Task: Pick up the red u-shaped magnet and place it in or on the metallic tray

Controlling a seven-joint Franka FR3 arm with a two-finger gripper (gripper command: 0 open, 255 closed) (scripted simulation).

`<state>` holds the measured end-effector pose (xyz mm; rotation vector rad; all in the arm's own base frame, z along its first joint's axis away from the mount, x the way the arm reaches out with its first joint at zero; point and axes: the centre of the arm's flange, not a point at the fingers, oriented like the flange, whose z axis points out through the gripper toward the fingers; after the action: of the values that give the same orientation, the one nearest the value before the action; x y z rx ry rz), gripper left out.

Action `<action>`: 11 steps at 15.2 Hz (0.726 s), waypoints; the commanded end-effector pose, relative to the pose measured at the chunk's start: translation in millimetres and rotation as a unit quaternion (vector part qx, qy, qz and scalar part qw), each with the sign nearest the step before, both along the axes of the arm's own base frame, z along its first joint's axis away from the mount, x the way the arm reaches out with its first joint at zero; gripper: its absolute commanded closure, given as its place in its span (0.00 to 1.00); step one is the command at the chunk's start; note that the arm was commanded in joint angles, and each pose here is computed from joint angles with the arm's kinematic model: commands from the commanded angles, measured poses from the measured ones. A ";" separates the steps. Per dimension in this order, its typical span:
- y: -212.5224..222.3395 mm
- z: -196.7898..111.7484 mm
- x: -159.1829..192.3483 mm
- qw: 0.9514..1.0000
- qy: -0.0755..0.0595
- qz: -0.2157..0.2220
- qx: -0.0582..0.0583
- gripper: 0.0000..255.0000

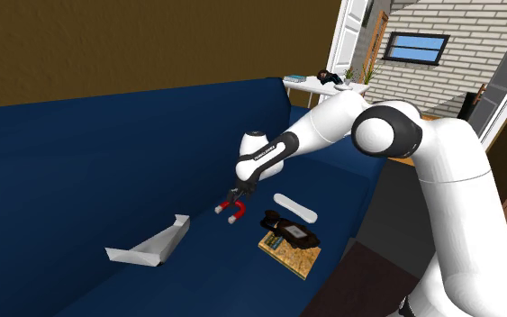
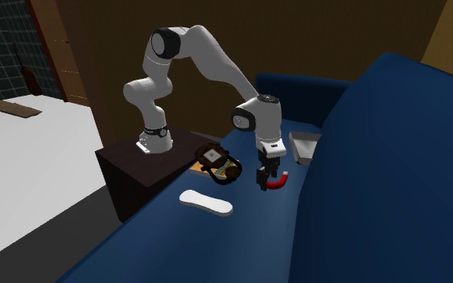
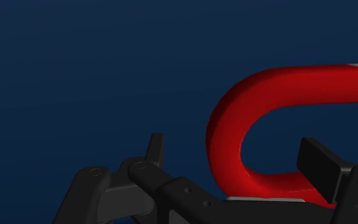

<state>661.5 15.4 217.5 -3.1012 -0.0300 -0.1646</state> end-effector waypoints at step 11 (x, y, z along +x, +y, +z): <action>-0.2 -0.7 0.1 1.000 0.000 0.000 0.000 1.00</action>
<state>661.6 15.2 216.7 -3.1012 -0.0300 -0.1649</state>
